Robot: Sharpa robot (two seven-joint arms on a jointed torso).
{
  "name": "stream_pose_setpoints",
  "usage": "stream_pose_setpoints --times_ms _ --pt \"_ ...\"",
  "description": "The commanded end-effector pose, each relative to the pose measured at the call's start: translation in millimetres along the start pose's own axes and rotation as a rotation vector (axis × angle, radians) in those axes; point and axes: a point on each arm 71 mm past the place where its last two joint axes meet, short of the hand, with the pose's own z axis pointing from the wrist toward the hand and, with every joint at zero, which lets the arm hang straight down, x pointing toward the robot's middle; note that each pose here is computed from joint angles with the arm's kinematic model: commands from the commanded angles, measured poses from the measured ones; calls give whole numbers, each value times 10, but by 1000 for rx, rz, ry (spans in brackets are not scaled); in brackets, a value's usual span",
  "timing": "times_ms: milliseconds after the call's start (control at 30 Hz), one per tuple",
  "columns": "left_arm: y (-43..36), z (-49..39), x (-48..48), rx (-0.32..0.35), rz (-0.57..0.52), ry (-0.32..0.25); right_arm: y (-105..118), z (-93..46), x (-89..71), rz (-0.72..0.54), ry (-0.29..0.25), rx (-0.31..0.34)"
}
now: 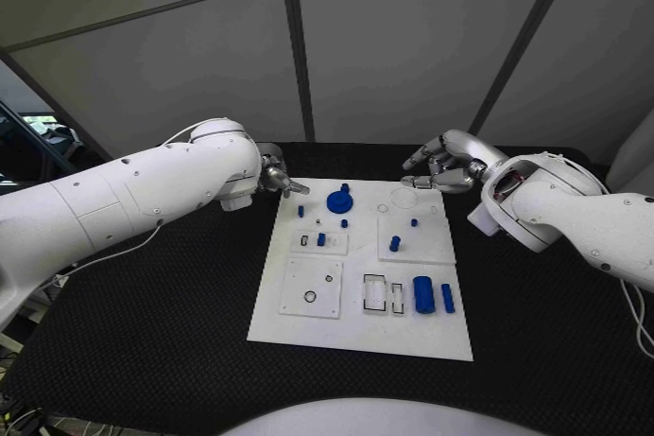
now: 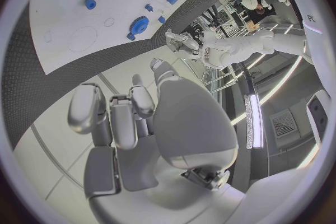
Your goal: Assemble the parts on the task board
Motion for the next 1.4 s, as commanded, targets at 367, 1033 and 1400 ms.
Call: stream_pose_setpoints --times_ms 367,1033,1400 --pt "-107 175 25 -17 65 55 45 19 19 3 11 -14" --pt "-169 240 97 -12 105 124 54 37 32 3 15 -17" --pt "-168 240 124 -10 118 144 59 43 37 3 16 -18"
